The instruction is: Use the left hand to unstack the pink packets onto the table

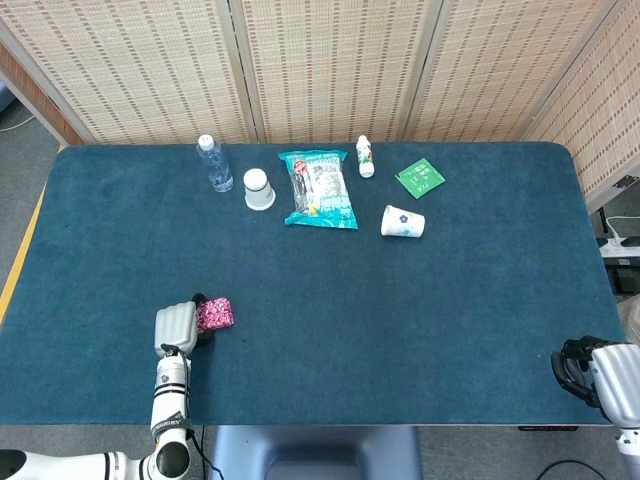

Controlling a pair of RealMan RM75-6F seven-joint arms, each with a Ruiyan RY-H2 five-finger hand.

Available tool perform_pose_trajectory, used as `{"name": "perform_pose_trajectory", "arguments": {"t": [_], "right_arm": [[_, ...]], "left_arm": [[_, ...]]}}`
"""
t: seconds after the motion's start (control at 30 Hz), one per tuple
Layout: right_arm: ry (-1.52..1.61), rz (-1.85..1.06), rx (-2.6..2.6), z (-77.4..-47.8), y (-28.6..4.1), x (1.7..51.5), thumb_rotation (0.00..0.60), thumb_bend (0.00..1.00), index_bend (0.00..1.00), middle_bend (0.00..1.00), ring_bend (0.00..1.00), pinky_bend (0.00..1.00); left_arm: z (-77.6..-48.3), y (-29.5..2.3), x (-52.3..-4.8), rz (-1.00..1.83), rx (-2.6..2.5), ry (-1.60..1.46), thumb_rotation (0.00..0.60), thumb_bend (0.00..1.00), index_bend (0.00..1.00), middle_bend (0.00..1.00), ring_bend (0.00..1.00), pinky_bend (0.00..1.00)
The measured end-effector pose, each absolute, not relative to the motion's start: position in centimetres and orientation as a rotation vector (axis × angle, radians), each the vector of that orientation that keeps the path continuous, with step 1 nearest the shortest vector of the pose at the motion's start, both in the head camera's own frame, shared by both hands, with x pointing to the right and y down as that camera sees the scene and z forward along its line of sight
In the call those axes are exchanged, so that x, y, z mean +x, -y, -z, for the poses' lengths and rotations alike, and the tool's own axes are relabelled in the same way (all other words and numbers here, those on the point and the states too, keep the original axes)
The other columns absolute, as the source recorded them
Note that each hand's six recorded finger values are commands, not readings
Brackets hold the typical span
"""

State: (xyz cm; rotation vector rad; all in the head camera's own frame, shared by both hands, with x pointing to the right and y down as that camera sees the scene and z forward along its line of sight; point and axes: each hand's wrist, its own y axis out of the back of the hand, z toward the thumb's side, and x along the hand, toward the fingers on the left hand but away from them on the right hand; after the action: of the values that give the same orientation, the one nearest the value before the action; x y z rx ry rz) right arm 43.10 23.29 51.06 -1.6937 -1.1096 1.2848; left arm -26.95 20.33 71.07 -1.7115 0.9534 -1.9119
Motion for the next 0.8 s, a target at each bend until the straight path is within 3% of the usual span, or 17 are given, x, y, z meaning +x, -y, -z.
{"name": "perform_pose_trajectory", "arguments": {"t": [0.4, 0.8], "right_arm": [[1.1, -1.293, -1.696, -51.3, -23.3, 43.0, 0.6, 0.48, 0.98, 0.8, 0.73, 0.85], [1.097, -1.302, -1.701, -51.4, -23.3, 43.0, 0.6, 0.48, 0.98, 0.8, 0.73, 0.85]], "left_arm": [[-68.6, -20.8, -34.4, 1.889, -1.596, -0.883, 0.6, 0.38, 0.46, 1.0, 1.0, 1.0], [-71.0, -21.5, -40.9, 2.065, -1.506, -0.853, 0.6, 0.37, 0.45, 1.0, 1.0, 1.0]]}}
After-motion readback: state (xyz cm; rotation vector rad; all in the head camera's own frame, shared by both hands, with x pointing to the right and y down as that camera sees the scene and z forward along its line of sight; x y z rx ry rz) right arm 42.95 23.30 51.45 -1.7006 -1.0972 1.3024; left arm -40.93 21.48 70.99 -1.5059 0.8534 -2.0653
